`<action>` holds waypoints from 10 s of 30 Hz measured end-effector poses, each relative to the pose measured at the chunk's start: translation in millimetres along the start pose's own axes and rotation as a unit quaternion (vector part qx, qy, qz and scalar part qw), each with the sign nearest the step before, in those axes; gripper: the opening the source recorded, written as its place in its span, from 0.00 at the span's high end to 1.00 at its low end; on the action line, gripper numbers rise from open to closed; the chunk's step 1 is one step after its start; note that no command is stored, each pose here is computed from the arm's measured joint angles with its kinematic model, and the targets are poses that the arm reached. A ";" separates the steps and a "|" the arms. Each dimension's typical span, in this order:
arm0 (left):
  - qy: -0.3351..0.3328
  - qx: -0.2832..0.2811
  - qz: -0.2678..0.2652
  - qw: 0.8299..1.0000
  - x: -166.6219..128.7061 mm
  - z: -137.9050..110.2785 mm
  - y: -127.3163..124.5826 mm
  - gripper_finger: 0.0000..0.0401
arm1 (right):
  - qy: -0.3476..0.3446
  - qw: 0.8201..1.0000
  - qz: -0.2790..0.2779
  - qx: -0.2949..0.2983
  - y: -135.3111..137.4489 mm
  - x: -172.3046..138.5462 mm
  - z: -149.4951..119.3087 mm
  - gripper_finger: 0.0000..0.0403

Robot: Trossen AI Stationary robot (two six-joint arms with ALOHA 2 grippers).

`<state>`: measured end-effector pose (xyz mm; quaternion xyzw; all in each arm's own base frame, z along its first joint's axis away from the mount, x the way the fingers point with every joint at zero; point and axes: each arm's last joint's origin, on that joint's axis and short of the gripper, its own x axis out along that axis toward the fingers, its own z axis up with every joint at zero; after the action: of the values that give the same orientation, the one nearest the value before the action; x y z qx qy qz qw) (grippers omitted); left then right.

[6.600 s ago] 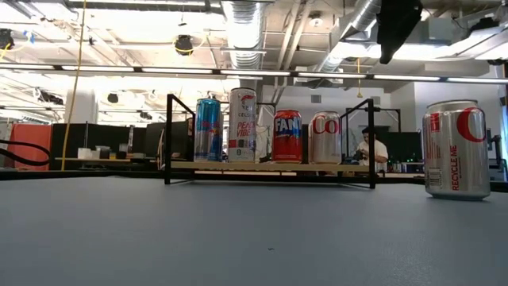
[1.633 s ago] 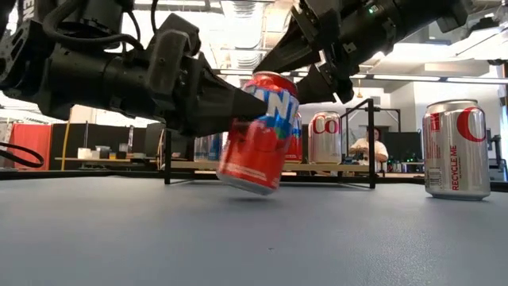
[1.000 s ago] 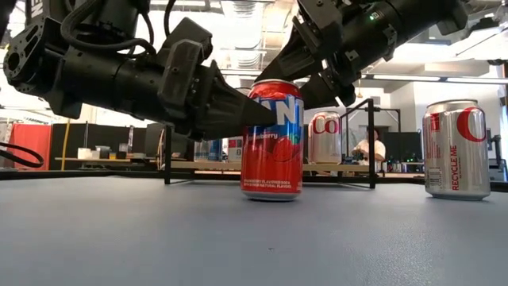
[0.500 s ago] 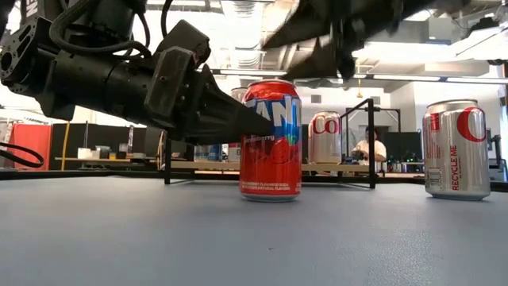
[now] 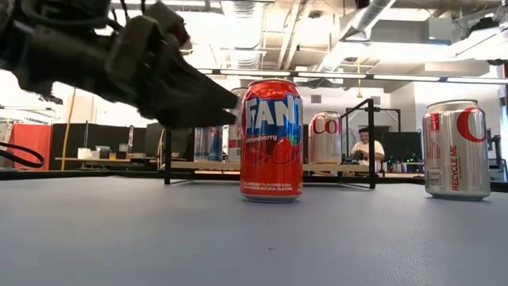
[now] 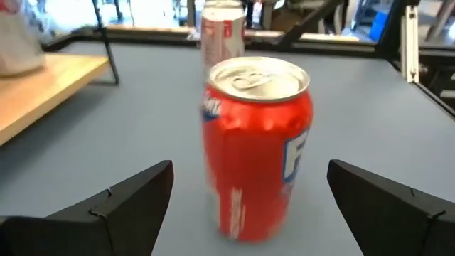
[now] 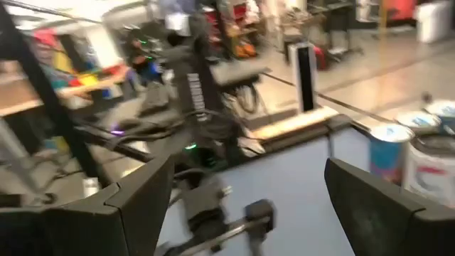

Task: Place canned beverage on shelf
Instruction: Put the orange soda can on the shelf aligned with the other orange soda cans, then put the red-silver soda can on the shelf aligned with the other red-silver soda cans

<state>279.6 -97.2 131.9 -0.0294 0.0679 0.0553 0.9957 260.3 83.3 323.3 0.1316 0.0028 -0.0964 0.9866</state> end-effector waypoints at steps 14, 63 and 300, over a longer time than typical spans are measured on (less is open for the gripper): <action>0.172 -0.035 -0.027 0.984 -99.3 27.8 2.8 0.10 | 0.057 0.997 0.054 0.001 27.3 -16.6 -19.8 0.13; 0.109 -0.033 -0.043 0.993 -155.7 -34.2 37.9 0.10 | 0.398 0.907 -0.100 -0.091 21.0 112.4 -111.6 0.13; 0.184 0.040 -0.019 0.982 -160.4 -51.5 46.4 0.10 | 0.633 0.730 -0.254 0.046 -31.4 -21.8 5.4 0.61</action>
<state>109.6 -71.6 100.8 -0.0004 0.2517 0.0275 0.9674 232.8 56.2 321.1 0.2021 0.6553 -0.2376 0.6879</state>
